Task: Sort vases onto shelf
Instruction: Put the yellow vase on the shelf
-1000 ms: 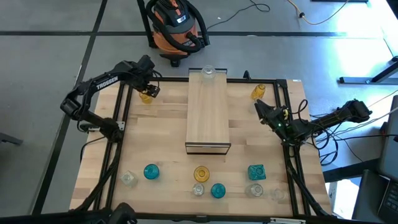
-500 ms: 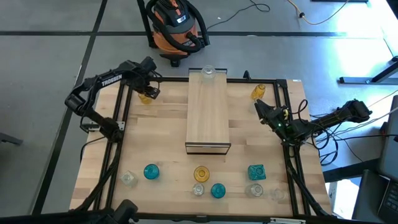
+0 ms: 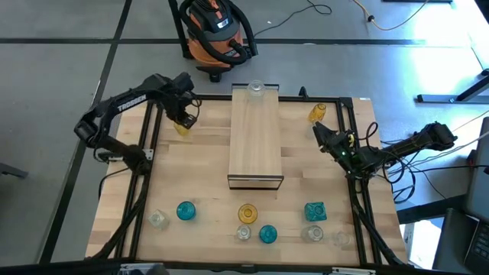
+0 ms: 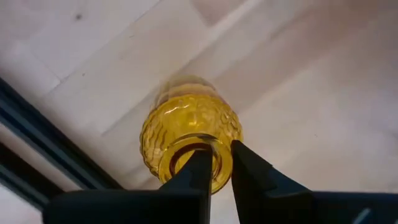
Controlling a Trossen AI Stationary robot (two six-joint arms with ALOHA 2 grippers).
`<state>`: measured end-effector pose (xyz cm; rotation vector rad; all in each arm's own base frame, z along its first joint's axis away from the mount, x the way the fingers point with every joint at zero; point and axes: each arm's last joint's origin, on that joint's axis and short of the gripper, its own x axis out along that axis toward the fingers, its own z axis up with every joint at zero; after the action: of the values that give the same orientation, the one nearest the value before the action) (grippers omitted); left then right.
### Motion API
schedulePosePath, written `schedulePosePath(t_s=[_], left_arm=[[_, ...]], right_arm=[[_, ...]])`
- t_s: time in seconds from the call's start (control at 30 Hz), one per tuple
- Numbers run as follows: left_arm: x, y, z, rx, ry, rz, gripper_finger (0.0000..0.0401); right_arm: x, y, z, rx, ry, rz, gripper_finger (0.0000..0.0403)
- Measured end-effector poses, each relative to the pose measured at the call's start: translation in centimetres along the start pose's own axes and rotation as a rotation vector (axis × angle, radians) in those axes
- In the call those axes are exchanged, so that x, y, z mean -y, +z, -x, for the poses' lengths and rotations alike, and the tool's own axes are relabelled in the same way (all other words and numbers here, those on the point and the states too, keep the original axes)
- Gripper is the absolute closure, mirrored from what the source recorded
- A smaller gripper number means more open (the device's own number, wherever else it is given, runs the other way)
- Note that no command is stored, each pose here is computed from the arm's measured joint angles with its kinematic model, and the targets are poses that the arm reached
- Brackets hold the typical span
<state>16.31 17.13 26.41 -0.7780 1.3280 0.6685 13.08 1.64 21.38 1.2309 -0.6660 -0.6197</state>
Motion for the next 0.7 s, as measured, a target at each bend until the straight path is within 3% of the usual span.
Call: schedulePosePath(t_s=[0.07, 0.27, 0.37, 0.5, 0.7], left_arm=[[1.7, -0.4, 2.3, 0.061, -0.029, -0.047, 0.0374], [7.5, -1.7, 12.2, 0.396, -0.31, -0.222, 0.0374], [10.3, -2.2, 15.9, 0.525, -0.335, -0.314, 0.0374], [14.6, -0.8, 17.4, 0.535, -0.352, -0.415, 0.0374], [19.8, 2.8, 15.5, 0.414, -0.235, -0.59, 0.0374]], right_arm=[[0.0, 0.0, 0.0, -0.001, -0.001, 0.003, 0.0123], [0.0, 0.0, 0.0, 0.0, -0.001, 0.002, 0.0123], [0.0, 0.0, 0.0, 0.0, -0.001, 0.003, 0.0123], [0.1, 0.0, 0.0, 0.014, -0.009, 0.003, 0.0123], [0.0, 0.0, 0.0, 0.004, -0.002, -0.002, 0.0123]])
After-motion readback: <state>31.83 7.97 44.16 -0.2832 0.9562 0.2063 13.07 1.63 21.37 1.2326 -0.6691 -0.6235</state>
